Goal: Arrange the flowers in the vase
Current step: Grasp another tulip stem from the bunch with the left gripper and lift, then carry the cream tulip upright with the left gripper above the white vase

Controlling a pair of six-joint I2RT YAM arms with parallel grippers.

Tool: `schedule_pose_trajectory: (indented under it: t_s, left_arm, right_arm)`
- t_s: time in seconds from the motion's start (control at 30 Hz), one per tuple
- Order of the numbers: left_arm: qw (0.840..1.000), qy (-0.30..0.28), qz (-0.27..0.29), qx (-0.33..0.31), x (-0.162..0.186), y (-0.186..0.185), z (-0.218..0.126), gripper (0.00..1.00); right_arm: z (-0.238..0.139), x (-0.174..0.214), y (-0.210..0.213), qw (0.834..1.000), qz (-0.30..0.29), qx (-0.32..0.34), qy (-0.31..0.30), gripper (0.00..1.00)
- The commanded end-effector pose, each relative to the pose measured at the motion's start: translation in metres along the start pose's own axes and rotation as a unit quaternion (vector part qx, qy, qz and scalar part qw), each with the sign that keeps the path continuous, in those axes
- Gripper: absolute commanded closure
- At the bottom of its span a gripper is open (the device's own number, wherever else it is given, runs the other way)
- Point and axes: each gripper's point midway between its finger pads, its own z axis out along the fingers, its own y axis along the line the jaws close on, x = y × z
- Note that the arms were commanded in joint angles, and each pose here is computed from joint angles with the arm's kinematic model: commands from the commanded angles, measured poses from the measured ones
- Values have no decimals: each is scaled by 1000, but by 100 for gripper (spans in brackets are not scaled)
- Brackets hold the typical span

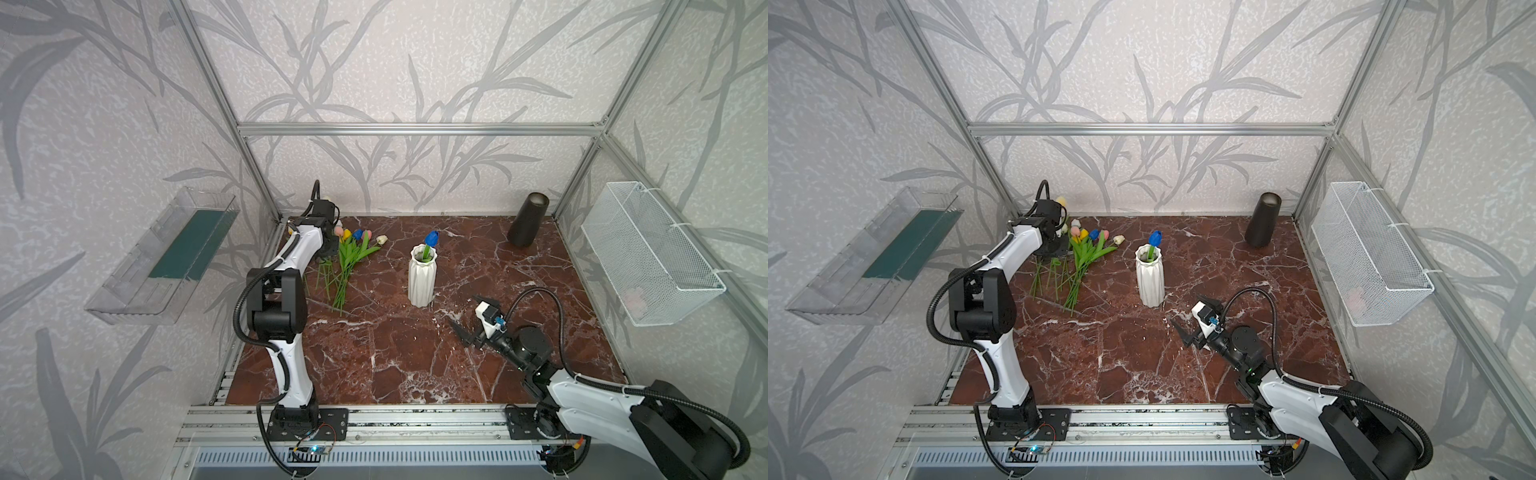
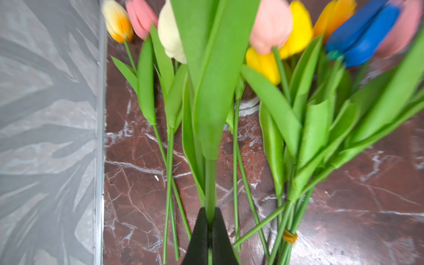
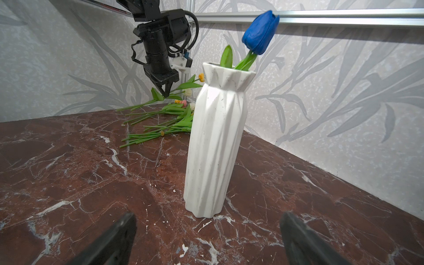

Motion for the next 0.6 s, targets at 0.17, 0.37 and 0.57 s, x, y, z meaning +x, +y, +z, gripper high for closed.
schedule_pose_trajectory:
  t_s: [0.17, 0.37, 0.57]
  left_arm:
    - [995, -76, -22, 53, -10, -15, -43, 100]
    - [991, -106, -13, 85, -10, -26, -55, 100]
    - [973, -200, -3, 114, -19, -43, -93, 100]
  right_arm:
    - [2, -27, -3, 999, -1, 5, -41, 2]
    - [3, -28, -3, 999, 1, 4, -43, 2]
    - [2, -27, -3, 999, 0, 5, -42, 2]
